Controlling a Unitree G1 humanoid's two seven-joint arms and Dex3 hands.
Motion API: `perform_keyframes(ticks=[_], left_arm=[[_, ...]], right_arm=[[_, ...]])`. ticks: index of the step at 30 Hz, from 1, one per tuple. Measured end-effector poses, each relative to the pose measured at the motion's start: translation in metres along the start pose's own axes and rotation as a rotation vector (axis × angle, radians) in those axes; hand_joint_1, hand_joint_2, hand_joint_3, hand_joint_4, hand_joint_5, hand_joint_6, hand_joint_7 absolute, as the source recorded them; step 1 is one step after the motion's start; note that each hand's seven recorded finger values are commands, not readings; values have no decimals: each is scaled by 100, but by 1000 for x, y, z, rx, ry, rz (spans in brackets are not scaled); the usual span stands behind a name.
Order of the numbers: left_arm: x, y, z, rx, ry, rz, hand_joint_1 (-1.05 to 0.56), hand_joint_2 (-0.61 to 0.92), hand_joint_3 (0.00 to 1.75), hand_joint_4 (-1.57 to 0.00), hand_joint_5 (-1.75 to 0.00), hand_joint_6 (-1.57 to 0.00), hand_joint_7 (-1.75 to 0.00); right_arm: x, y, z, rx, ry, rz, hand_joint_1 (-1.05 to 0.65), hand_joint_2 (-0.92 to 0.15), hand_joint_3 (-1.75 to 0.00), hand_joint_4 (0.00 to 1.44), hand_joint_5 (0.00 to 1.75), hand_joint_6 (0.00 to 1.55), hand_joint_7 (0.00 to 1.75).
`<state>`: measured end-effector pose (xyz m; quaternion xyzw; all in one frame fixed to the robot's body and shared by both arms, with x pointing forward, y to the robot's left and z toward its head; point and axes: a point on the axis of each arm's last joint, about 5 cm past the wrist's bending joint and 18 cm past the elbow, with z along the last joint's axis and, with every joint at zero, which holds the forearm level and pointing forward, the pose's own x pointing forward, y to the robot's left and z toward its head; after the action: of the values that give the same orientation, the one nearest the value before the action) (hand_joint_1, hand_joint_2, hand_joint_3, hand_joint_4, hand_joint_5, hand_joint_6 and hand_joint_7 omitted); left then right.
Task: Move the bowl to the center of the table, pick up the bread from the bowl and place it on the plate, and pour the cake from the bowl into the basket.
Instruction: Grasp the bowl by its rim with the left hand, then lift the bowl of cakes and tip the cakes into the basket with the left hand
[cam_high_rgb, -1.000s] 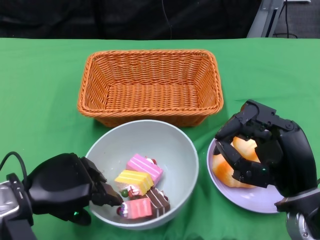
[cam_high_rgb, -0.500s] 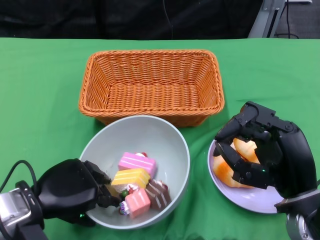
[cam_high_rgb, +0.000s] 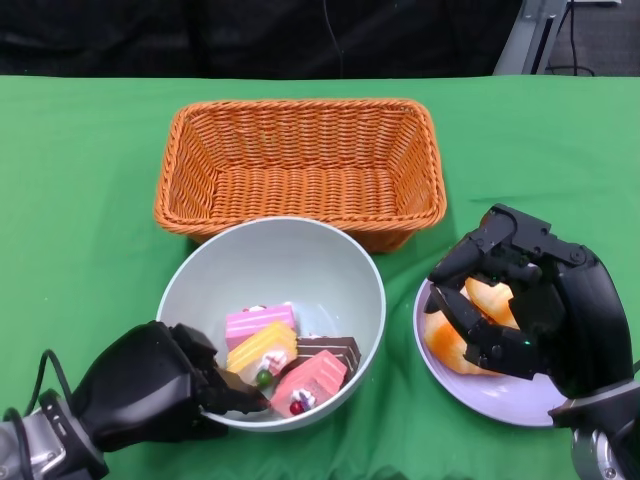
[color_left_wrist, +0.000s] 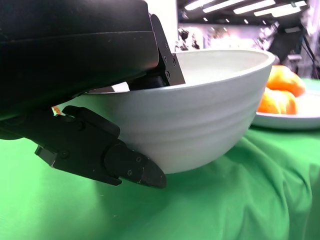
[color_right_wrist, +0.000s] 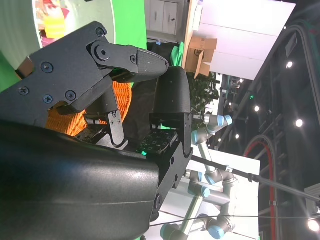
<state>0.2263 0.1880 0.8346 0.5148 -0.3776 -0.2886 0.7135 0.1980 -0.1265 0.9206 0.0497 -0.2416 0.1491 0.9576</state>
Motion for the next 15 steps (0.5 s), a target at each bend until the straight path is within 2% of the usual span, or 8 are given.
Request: perform_keyframes(ticks=[1, 2, 3, 5, 7, 13, 14, 15], left_arm=[[0, 0, -1, -3, 2, 3, -18, 89, 1, -72, -152, -117, -32], [0, 0, -1, -9, 5, 5, -15, 91, 6, -68, -162, -92, -83], [0, 0, -1, -17, 12, 12, -14, 91, 8, -66, -166, -81, -105], [1, 1, -1, -32, 16, 24, -10, 92, 14, -65, -170, -69, -132], [1, 1, 0, -56, 14, 35, -9, 92, 15, -66, -170, -66, -139], [3, 10, 1, -131, 12, 90, -6, 92, 22, -68, -169, -67, -141], [2, 12, 1, -146, 10, 102, -6, 90, 32, -69, -168, -67, -142], [1, 15, 2, -164, 10, 116, -6, 81, 54, -71, -167, -68, -141]], right_arm=[[0, 0, 0, 0, 0, -1, -24, -61, -72, 70, 145, 71, 117], [0, 0, 0, 1, 1, -1, -24, -60, -73, 70, 145, 71, 117], [0, 0, 0, 2, 1, -1, -24, -60, -73, 70, 144, 71, 116], [-1, 0, -1, 3, 3, -2, -24, -60, -74, 70, 144, 72, 115], [-1, 0, -1, 4, 6, -1, -23, -59, -76, 70, 145, 72, 116], [-1, 0, -2, 3, 10, -3, -23, -58, -78, 71, 143, 72, 116], [-1, 0, -2, 4, 13, -3, -24, -58, -77, 71, 143, 72, 115], [-2, 0, -3, 5, 16, -3, -23, -59, -77, 71, 144, 72, 115]])
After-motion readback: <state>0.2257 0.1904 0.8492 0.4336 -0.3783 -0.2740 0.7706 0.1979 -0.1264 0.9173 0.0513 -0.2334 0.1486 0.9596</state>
